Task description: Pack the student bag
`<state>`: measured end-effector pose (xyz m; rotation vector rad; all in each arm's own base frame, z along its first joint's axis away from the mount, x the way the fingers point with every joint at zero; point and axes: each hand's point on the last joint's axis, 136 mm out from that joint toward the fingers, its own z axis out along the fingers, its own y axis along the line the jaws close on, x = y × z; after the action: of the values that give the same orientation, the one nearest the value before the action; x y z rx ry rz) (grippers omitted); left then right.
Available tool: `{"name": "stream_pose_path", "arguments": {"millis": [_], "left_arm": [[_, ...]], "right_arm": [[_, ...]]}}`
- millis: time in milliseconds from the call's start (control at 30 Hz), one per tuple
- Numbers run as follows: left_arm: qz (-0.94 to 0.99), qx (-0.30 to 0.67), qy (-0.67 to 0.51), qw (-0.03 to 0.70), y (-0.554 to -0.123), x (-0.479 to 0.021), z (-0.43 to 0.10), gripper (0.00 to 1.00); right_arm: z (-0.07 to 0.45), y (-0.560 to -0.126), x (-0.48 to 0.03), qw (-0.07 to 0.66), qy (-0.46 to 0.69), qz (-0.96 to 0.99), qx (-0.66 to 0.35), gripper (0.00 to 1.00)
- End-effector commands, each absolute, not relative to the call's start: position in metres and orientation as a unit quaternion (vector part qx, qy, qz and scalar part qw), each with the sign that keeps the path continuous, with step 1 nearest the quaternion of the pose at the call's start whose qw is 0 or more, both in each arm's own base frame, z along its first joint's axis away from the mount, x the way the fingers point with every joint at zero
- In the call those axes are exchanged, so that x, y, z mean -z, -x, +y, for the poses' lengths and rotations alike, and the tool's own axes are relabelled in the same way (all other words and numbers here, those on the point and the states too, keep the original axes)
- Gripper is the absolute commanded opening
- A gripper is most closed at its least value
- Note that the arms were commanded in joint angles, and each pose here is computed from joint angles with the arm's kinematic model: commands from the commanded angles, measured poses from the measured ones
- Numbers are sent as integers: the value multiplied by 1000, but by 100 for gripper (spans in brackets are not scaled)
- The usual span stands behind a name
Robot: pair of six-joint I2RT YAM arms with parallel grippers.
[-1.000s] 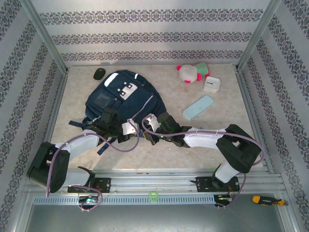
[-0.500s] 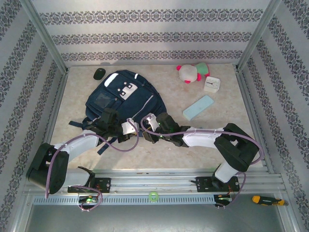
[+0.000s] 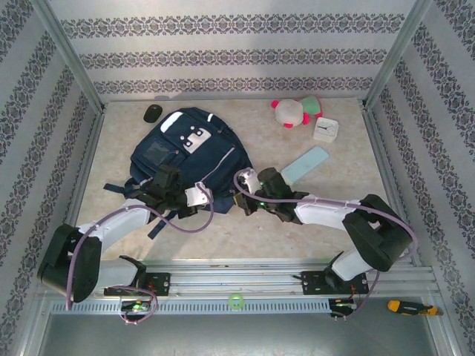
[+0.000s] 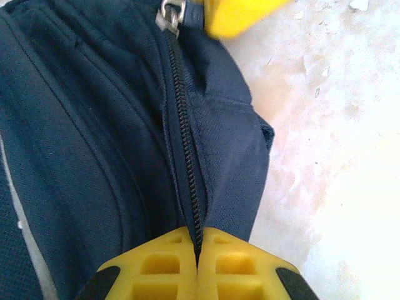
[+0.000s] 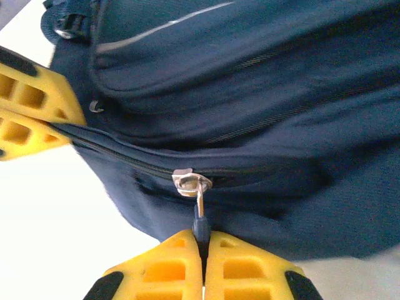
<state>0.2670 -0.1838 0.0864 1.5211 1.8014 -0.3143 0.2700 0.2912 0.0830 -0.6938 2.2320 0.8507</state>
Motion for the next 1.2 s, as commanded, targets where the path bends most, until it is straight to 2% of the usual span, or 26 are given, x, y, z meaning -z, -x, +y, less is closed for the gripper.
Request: {"name": "stream_pose_path", "arguments": {"millis": [0,133,267,333,400,433,600,767,900,967,1000,1100,1167], "left_arm": [[732,86,-592,326,-254,-82,-155,5],[762,40,-571,302,-250,-76,-128,9],[778,11,-554,298,-248,-82,-113,20],[787,29,-543,292,-241,-90,-115,35],[793,78,-522,304,-236,-108,-129,50],[793,103,-509,320,-236,-119,-138,53],[780,156,-452,403,-257,-154,-187,61],[742,171,-522,385,-268,-141,-237,68],[733,169,-541,377,-295,-129,-262,68],[737,165,-547,362,-303,-120,-266,64],[743,158,-547,352,-307,-113,-265,58],[744,154,-564,323,-300,-99,-260,31],[746,154,-563,320,-295,-96,-252,18]], "right_arm": [[266,-278,-80,314,226,868,-311,0],[273,-272,-82,298,233,864,-331,0],[289,-263,-88,299,250,852,-351,0],[297,-257,-90,288,255,849,-364,0],[301,-254,-90,276,248,850,-374,0],[303,-253,-89,270,245,851,-379,0],[304,-253,-90,264,239,852,-383,0],[304,-255,-96,273,239,851,-381,0],[303,-255,-100,278,242,848,-380,0],[303,-256,-101,281,241,848,-379,0],[303,-258,-102,283,241,847,-379,0],[304,-261,-105,288,237,846,-382,0],[302,-264,-107,291,229,845,-385,0]]}}
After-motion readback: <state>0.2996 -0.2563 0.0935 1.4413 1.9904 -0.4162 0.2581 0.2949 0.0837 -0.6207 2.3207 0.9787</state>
